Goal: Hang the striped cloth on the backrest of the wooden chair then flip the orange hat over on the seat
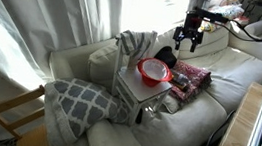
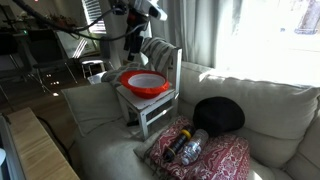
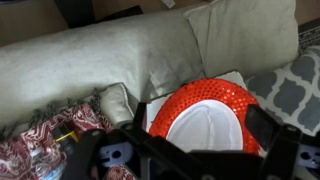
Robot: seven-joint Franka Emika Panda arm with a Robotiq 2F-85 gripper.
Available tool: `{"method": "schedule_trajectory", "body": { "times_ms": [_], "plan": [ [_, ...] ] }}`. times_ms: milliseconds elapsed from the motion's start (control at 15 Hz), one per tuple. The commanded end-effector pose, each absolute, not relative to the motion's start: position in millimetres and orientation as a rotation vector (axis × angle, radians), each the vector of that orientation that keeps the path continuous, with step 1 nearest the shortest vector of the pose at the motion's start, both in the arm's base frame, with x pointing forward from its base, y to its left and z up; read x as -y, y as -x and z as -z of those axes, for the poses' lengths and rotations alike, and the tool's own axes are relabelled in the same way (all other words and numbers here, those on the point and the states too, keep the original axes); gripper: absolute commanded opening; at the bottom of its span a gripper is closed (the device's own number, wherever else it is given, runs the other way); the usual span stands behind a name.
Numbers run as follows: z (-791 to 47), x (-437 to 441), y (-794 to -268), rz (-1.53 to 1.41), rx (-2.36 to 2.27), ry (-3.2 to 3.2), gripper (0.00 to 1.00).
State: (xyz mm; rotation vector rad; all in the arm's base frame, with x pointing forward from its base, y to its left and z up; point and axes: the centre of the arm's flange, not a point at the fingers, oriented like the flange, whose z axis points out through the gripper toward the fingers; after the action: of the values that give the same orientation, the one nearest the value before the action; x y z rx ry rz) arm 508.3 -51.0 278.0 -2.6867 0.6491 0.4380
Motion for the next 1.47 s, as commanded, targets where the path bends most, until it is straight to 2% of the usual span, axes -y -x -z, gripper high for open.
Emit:
{"method": "schedule_trajectory", "body": {
  "times_ms": [0,733,1400],
  "plan": [
    [-222.8,51.6,-497.7,-0.429,-0.780,2.561,1.00],
    [-121.5,64.4,-486.0,-0.368,-0.992,2.291,0.99],
    [-69.3,86.2,-467.4,-0.248,-0.814,2.110,1.00]
  ]
}}
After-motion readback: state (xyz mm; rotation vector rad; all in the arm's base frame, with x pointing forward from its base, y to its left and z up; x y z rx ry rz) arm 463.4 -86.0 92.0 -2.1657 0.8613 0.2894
